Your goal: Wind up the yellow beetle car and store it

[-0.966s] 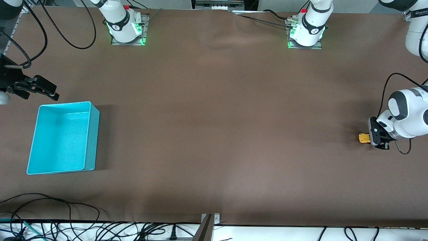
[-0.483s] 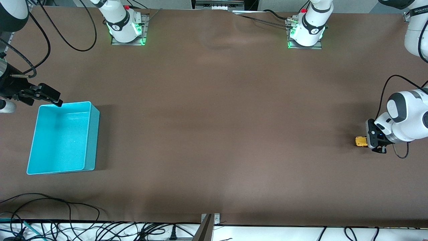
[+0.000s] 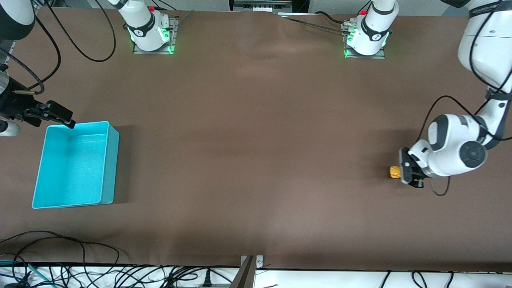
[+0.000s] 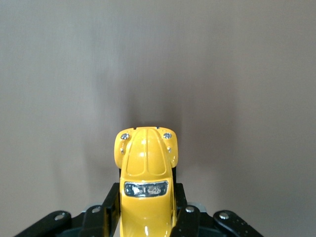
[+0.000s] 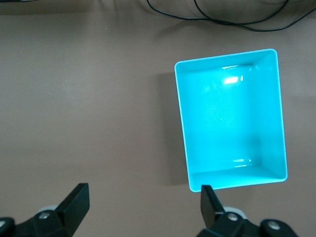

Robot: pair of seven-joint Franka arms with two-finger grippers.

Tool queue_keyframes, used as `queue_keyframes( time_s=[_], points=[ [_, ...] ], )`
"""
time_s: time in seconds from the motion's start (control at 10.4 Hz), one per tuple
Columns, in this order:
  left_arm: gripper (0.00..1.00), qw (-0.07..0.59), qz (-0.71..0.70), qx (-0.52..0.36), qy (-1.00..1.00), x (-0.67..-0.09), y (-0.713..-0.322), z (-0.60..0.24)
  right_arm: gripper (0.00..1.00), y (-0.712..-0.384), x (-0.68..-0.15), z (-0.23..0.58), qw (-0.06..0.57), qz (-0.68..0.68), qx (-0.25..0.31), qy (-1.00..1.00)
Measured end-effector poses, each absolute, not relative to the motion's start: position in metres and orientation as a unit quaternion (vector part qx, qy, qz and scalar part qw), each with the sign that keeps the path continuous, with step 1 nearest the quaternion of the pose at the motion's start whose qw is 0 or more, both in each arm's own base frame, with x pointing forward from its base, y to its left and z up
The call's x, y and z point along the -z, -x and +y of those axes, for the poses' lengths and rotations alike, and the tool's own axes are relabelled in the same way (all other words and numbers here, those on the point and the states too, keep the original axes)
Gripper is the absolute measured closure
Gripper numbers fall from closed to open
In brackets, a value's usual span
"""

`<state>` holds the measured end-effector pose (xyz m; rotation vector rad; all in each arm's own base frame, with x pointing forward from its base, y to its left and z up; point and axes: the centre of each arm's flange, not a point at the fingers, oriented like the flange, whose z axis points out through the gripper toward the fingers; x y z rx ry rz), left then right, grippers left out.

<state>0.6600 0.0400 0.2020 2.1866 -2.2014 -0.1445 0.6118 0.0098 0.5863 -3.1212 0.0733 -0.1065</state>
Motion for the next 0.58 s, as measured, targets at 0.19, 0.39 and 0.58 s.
queue_keyframes(
  time_s=[0.19,0.39,0.58],
  points=[
    [0.55,0.031,-0.702,0.06,-0.709,-0.185,-0.649,0.021,0.0,-0.613,-0.584,0.01,0.009,0.024,0.032,0.999],
    [0.55,0.035,-0.698,0.064,-0.713,-0.178,-0.646,0.028,0.0,-0.613,-0.583,0.009,0.009,0.025,0.032,0.999],
    [0.55,0.036,-0.688,0.063,-0.722,-0.178,-0.645,0.047,0.0,-0.614,-0.581,0.008,0.009,0.026,0.03,0.999]
  ],
)
